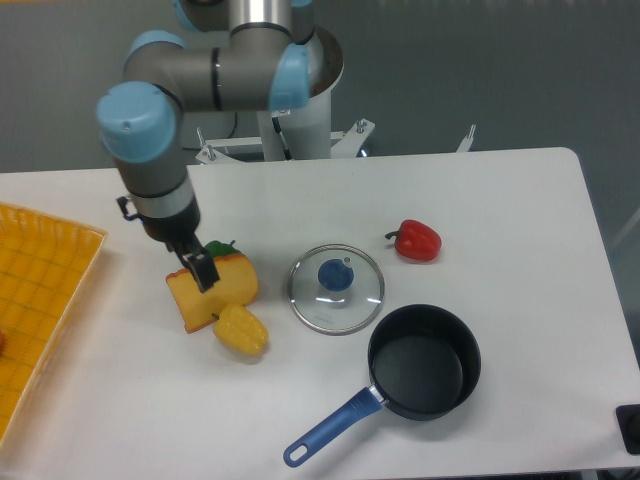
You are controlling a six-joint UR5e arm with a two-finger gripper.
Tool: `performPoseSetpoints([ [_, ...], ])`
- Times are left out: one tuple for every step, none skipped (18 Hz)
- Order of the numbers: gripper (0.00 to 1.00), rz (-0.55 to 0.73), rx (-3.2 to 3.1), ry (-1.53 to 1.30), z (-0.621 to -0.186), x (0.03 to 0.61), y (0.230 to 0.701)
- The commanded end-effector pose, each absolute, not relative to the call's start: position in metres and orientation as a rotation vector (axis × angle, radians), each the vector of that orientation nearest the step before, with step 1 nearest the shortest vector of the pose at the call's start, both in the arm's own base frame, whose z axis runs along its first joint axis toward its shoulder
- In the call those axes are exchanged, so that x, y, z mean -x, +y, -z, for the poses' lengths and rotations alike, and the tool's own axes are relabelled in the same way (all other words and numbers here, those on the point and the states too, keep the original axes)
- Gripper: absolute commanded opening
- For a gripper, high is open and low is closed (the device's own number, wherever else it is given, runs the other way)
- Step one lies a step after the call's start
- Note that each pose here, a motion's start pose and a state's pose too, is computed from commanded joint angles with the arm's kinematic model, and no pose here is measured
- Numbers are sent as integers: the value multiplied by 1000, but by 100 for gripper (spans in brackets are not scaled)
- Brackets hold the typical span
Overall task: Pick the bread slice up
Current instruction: 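Lower the gripper onto the bread slice's crust edge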
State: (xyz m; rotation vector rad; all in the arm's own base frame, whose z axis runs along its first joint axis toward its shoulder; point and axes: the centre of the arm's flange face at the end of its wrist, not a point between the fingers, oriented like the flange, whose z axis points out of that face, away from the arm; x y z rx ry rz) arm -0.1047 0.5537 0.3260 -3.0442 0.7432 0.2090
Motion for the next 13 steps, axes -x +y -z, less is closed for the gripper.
performPoseSetpoints([
  [100, -218, 3054, 728, -324, 103, 554],
  [100, -214, 3061, 728, -321, 101, 554],
  [100, -210, 3059, 735, -320, 97, 555],
  [100, -210, 3062, 738, -319, 96, 556],
  [100, -201, 3074, 732, -312, 95, 557],
  [100, -193, 3082, 720, -307, 95, 557],
  [100, -177, 3099, 721, -296, 98, 559],
  [100, -172, 3108, 719, -292, 103, 559],
  [100, -167, 3117, 711, -287, 107, 560],
  [100, -166, 3136, 707, -279, 112, 561],
  [100, -179, 3146, 702, -277, 116, 560],
  [100, -187, 3153, 701, -274, 118, 561],
  [100, -182, 3158, 700, -270, 120, 563],
])
